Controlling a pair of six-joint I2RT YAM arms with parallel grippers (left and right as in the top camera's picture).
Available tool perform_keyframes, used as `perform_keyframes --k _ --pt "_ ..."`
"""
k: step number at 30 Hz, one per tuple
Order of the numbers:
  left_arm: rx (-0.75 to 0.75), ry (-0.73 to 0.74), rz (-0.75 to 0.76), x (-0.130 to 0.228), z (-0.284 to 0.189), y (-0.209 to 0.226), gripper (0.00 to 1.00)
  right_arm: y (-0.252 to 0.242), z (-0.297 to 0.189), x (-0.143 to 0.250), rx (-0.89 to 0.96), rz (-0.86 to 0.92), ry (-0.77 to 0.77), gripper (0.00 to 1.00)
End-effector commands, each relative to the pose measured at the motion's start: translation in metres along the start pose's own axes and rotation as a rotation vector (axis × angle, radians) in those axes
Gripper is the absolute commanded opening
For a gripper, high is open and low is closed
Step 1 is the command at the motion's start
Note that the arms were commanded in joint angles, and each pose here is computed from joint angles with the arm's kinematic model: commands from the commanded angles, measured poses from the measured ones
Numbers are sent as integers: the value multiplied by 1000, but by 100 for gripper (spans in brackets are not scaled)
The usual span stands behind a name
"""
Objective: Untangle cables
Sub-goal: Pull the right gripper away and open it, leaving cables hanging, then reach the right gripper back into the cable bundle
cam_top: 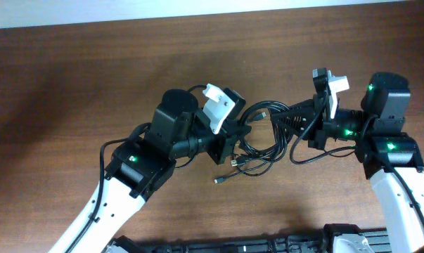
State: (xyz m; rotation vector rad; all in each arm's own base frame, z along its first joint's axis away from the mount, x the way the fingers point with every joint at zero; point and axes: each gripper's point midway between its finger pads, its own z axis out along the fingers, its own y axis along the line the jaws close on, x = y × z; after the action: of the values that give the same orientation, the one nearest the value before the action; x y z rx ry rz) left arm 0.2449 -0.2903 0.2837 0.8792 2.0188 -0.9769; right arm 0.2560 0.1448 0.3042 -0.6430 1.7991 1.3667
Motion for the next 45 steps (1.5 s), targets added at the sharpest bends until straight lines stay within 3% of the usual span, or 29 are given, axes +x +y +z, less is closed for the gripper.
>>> perform_keyframes --k 1,8,11,14,21,26,29,34,38,45 --pt "-15 -30 48 -9 -7 3 0 -26 -2 3 165 36 11 4" --pt "-73 -89 32 -22 -30 21 0 -65 -14 21 406 87 62 5" --pt "-36 -94 69 -23 -33 12 0 -75 -19 24 473 92 69 11" --pt "51 -85 113 -20 -34 -3 0 -78 -20 25 492 96 72 12" --pt "48 -70 110 -16 -33 -3 0 -88 -27 30 564 113 88 13" --pt "-64 -75 114 -18 -33 17 0 -86 -26 32 552 124 93 16" --pt "-262 -77 8 -17 -38 52 0 -75 -19 32 476 129 89 31" --pt "-312 -111 -70 -22 -41 60 0 -63 -14 30 402 133 83 60" --pt "-220 -108 -73 -23 -36 45 0 -54 -10 25 339 108 68 65" --pt "-19 -81 -36 -20 -25 -1 0 -61 -13 25 386 103 70 71"
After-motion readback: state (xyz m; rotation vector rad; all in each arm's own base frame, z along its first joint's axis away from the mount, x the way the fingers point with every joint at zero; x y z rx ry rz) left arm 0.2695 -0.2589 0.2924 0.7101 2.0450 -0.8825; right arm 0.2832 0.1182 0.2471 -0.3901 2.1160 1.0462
